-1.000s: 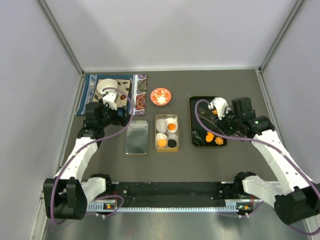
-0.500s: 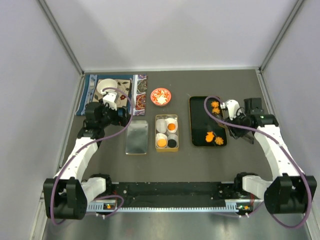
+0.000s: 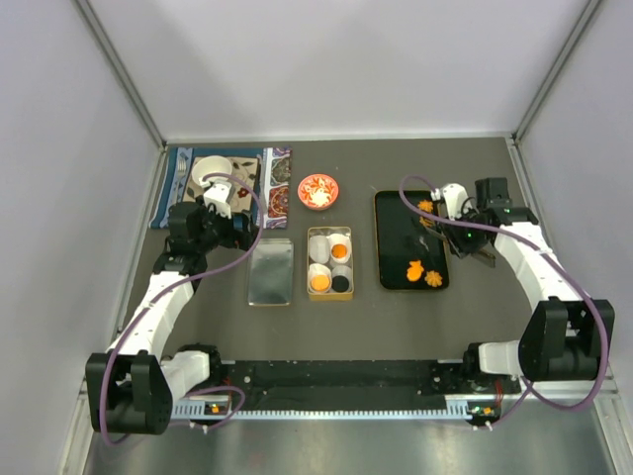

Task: Pack the cookies

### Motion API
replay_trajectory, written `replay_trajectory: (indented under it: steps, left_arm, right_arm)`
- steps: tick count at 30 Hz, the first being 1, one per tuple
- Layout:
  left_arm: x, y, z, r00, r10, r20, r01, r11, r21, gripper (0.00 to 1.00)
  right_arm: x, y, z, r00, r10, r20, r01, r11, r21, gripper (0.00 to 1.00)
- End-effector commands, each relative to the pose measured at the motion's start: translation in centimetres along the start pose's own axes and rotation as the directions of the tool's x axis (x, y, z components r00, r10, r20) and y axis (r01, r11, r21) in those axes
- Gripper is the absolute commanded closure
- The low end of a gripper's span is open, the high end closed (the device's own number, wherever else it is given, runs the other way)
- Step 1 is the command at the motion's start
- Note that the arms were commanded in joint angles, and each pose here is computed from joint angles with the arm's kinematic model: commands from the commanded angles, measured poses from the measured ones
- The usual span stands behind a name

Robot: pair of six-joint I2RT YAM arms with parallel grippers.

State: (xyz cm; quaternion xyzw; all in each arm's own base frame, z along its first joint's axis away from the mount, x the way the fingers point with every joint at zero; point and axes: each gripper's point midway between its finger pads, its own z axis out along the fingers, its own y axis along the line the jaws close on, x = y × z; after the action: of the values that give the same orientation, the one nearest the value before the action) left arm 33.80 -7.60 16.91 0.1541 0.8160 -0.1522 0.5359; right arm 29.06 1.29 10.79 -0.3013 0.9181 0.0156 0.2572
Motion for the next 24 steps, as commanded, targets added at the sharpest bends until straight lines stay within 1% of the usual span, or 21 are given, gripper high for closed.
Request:
replay_trajectory:
  steps: [1, 10, 24]
  left_arm:
    - [-1.5, 0.1, 0.2, 0.999, 0.028, 0.039, -0.028, 1.0, 0.004, 0.01]
    - [-1.5, 0.1, 0.2, 0.999, 0.029, 0.037, -0.029, 1.0, 0.004, 0.01]
    - [-1.5, 0.1, 0.2, 0.999, 0.03, 0.039, -0.03, 1.0, 0.003, 0.01]
  right_arm:
    - [-3.1, -2.6, -0.9, 0.996, -0.017, 0.084, 0.01, 0.997, 0.081, 0.6]
    - [-3.0, -4.8, -0.4, 0.998, -0.003, 0.059, -0.004, 0.993, 0.122, 0.59]
    - [-2.5, -5.4, 0.9, 1.0, 0.005, 0.023, -0.008, 0.994, 0.112, 0.57]
